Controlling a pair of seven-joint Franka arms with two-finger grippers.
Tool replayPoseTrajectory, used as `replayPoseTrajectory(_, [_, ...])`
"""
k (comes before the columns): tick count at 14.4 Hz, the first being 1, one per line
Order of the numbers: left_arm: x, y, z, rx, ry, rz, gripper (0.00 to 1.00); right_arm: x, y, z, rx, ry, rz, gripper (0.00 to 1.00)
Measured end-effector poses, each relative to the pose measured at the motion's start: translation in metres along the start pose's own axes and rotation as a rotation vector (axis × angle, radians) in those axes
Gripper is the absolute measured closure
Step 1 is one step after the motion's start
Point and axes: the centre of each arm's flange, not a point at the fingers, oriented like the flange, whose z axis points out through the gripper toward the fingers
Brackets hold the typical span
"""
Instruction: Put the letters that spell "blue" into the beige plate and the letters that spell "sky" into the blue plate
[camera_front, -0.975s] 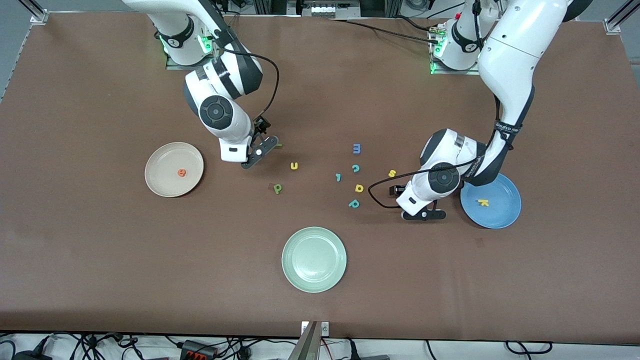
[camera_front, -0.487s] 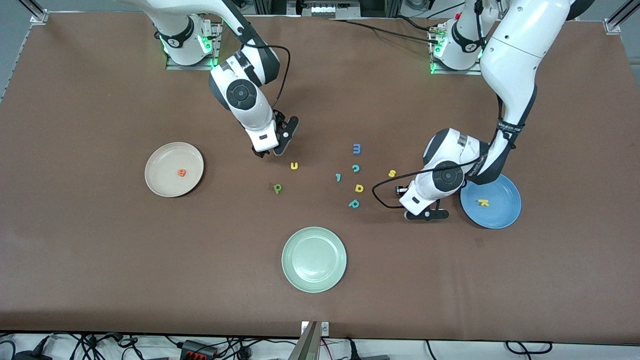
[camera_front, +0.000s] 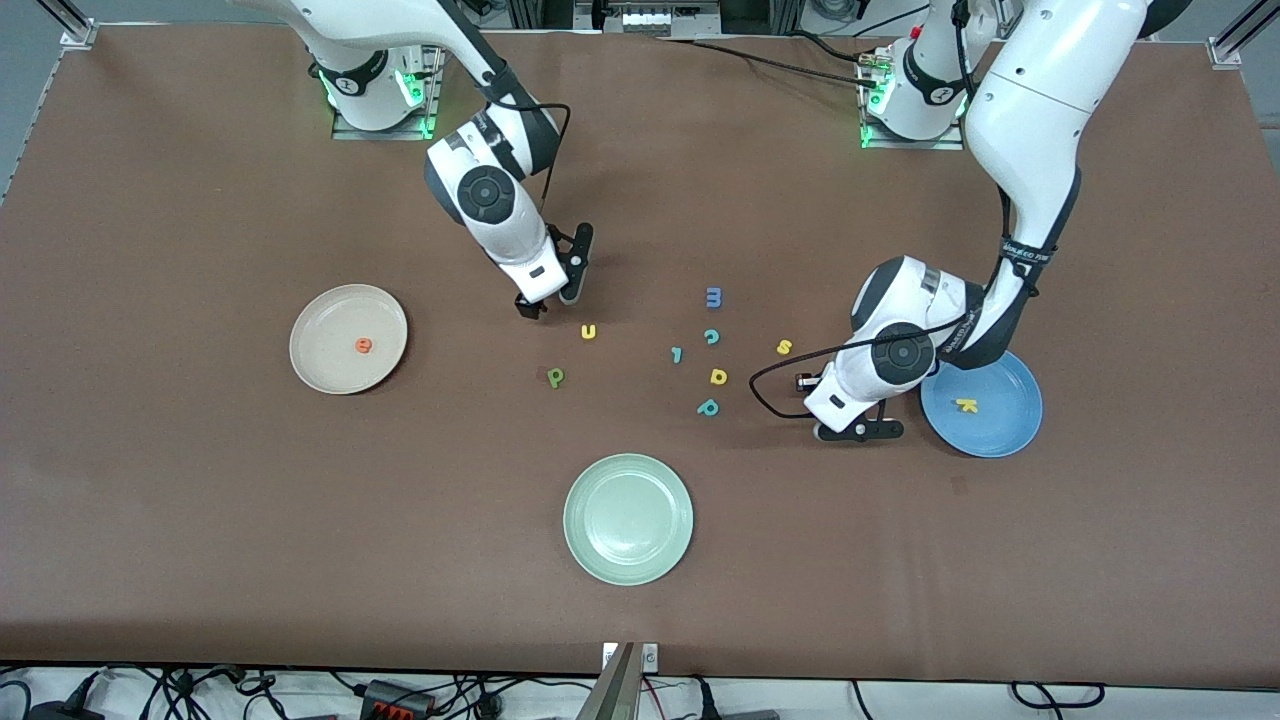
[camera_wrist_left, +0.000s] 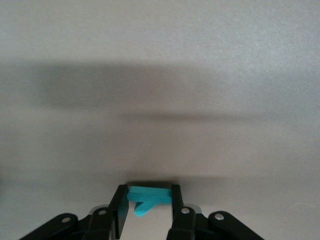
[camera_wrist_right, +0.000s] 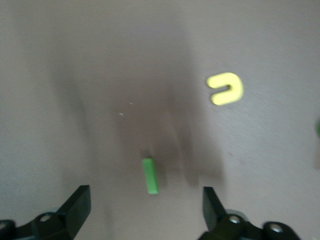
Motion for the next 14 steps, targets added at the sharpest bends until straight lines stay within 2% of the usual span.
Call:
replayPoseTrajectory(1, [0.002, -0.005, -0.011, 0.007, -0.005, -0.007, 0.62, 0.005, -0.008, 0.005, 0.004, -0.005, -0.016, 0.04])
replayPoseTrajectory(3, [0.006, -0.023, -0.038, 0.034, -0.032, -0.015, 0.62, 0.010, -0.016, 0.011, 0.007, -0.011, -0.039, 0.13])
replayPoseTrajectory(6, [0.024, -0.091, -0.066, 0.038, -0.065, 0.064, 0.62, 0.009, -0.014, 0.014, 0.006, -0.015, -0.068, 0.16])
replayPoseTrajectory(10, [0.034, -0.200, -0.054, 0.000, -0.120, 0.119, 0.62, 0.007, -0.010, 0.020, -0.017, -0.026, -0.098, 0.20])
replayPoseTrajectory(13, [0.022, -0.215, -0.031, -0.007, -0.172, 0.117, 0.61, 0.006, -0.009, 0.022, -0.022, -0.023, -0.101, 0.25])
replayPoseTrajectory(14, [0.019, -0.212, -0.028, -0.007, -0.179, 0.122, 0.56, 0.006, -0.007, 0.021, -0.026, -0.021, -0.100, 0.31])
